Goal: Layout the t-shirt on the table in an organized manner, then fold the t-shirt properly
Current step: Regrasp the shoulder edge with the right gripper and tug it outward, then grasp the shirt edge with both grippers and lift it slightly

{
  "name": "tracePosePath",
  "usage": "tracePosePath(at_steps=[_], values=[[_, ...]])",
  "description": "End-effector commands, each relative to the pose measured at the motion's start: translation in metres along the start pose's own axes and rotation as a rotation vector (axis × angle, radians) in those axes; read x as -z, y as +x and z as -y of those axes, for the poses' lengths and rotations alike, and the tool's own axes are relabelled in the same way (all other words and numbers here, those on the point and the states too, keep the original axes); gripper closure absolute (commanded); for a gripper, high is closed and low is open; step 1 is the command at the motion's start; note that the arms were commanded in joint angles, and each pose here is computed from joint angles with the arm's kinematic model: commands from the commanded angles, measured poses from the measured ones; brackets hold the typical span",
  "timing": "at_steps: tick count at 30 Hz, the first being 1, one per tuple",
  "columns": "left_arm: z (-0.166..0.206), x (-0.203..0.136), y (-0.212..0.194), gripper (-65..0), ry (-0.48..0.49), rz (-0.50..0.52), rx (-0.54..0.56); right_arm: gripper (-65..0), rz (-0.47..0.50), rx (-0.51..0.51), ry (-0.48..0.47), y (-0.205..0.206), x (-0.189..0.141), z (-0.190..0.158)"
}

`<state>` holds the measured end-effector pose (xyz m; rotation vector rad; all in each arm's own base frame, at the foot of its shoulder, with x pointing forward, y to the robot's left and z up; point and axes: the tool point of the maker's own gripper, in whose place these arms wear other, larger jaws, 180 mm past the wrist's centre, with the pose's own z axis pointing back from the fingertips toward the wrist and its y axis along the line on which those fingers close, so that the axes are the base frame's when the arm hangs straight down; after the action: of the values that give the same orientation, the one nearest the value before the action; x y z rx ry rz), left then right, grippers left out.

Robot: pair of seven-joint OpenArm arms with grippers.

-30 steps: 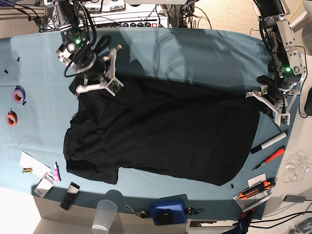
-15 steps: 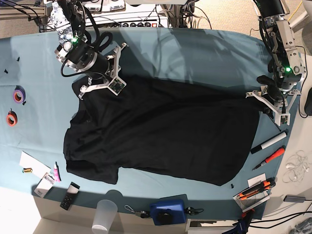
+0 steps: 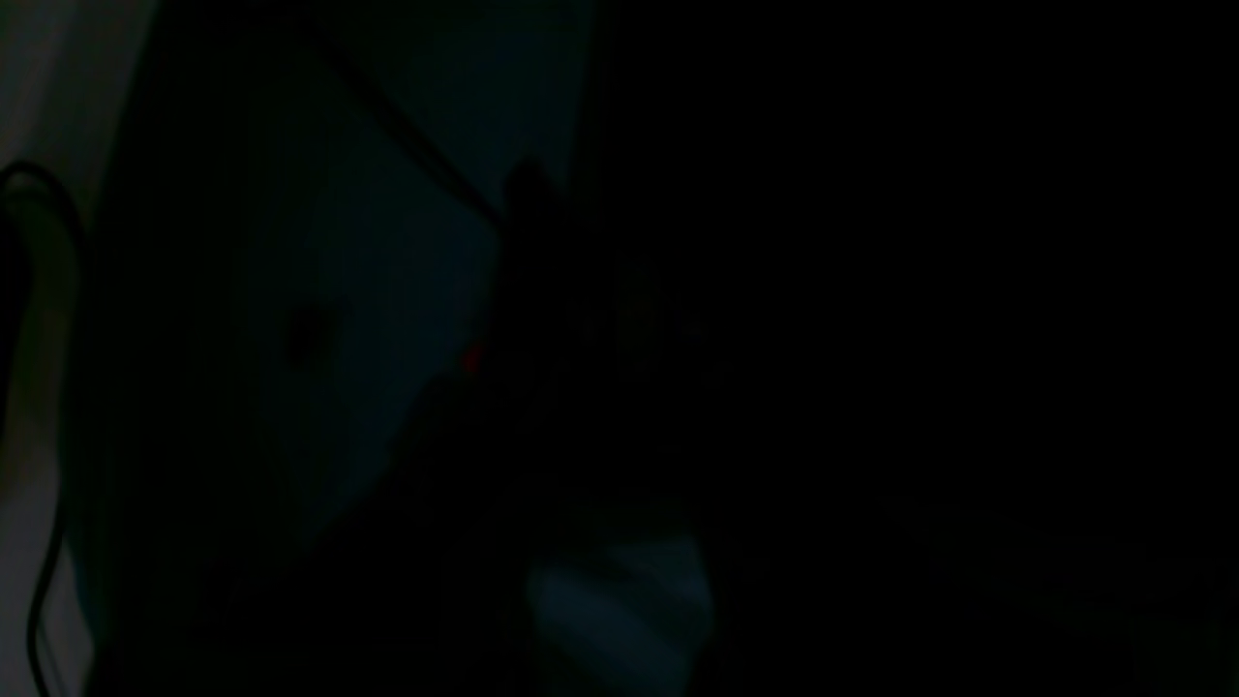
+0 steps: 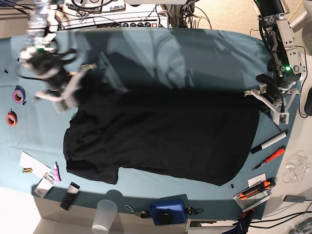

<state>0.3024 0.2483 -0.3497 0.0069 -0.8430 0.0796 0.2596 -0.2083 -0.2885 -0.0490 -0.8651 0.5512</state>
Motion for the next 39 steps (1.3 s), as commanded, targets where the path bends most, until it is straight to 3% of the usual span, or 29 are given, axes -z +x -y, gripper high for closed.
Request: tracePosePath(at_steps=[1,7,12,15,18,20,22,28,33,39], values=[[-0.006,-0.003,0.015,0.0,0.021,0.047,0.012,0.0,0.016,-0.021,-0.011,0.005,-0.005,0.003],[-0.008,-0.003,0.013,0.0,0.030,0.036,0.019,0.0,-0.056,-0.031,-0.016,-0.017,-0.007,0.000],[-0.033,-0.007,-0.015,0.0,0.162,-0.125,0.103,0.0,-0.112,-0.012,-0.042,-0.035,-0.016,0.007],[-0.040,-0.008,-0.006,0.0,0.205,-0.061,0.093,0.0,-0.067,0.000,-0.074,-0.029,-0.020,0.017],[-0.023,-0.004,0.018,0.0,0.118,0.056,0.066,0.0,-0.006,-0.004,-0.089,-0.015,-0.020,0.023],[-0.002,-0.002,0.032,0.0,0.007,0.096,0.071,0.0,0.014,-0.009,-0.095,-0.009,-0.018,0.026],[0.008,-0.002,0.044,0.0,-0.044,0.125,0.080,0.0,0.043,-0.002,-0.101,-0.002,-0.015,0.031],[0.007,0.003,0.058,0.0,-0.048,0.174,0.074,0.0,0.022,0.081,-0.105,-0.018,0.007,0.050],[0.007,0.029,0.040,0.0,-0.092,0.102,0.049,0.0,-0.004,0.174,-0.089,-0.034,0.027,0.062],[0.002,0.052,0.033,0.0,-0.101,0.083,-0.013,0.0,0.026,0.194,-0.048,-0.027,0.040,0.069]])
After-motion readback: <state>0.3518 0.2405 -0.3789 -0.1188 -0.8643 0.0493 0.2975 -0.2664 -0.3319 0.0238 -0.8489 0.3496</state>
